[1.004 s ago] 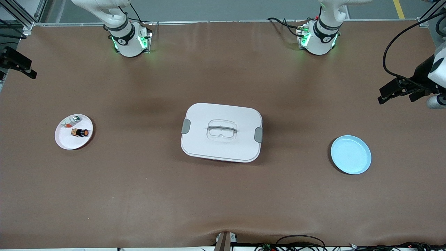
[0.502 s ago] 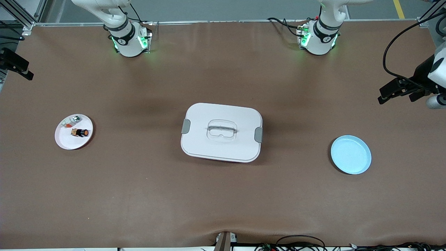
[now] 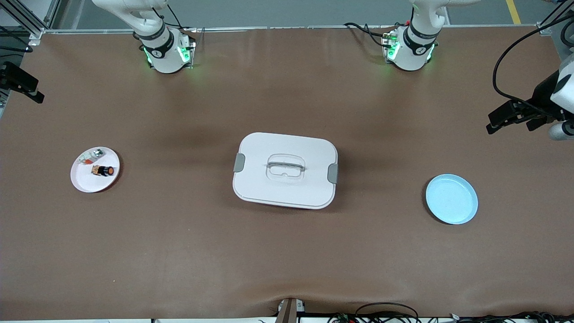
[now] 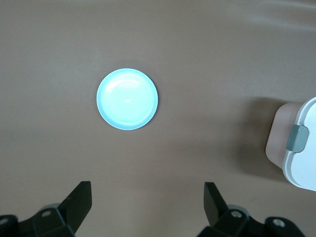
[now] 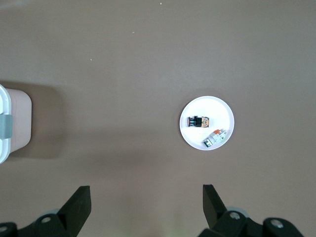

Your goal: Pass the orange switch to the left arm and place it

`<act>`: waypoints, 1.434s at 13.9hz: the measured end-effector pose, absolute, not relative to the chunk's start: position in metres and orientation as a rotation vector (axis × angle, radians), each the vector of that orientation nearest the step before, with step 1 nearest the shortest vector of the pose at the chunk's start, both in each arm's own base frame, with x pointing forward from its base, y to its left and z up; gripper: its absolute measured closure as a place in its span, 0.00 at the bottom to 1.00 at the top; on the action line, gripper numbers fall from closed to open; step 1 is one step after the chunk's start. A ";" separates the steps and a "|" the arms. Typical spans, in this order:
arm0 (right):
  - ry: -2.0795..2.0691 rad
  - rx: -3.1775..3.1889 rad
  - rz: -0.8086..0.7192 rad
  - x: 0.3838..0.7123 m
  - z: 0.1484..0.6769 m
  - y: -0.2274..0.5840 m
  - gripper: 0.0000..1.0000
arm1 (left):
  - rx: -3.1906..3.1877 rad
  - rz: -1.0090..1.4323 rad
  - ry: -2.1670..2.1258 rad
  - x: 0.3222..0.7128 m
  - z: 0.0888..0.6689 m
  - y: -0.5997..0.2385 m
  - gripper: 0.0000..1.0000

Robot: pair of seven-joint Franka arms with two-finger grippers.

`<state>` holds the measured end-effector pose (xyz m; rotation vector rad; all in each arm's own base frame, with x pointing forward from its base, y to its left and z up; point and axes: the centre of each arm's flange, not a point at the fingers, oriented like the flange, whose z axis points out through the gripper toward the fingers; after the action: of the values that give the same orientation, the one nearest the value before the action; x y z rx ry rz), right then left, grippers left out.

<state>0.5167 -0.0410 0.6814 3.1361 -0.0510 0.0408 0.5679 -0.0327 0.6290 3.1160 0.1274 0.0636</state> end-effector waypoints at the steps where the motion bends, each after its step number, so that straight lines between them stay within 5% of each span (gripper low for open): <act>1: -0.065 3.136 0.040 0.516 0.681 -0.040 0.00 | 3.116 0.064 0.127 0.568 0.629 -0.033 0.00; 20: -0.084 3.136 0.040 0.514 0.682 -0.037 0.00 | 3.116 0.064 0.133 0.568 0.629 -0.030 0.00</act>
<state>0.5136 -0.0370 0.6815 3.1359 -0.0837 0.0396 0.5680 -0.0305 0.6290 3.1159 0.1335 0.0636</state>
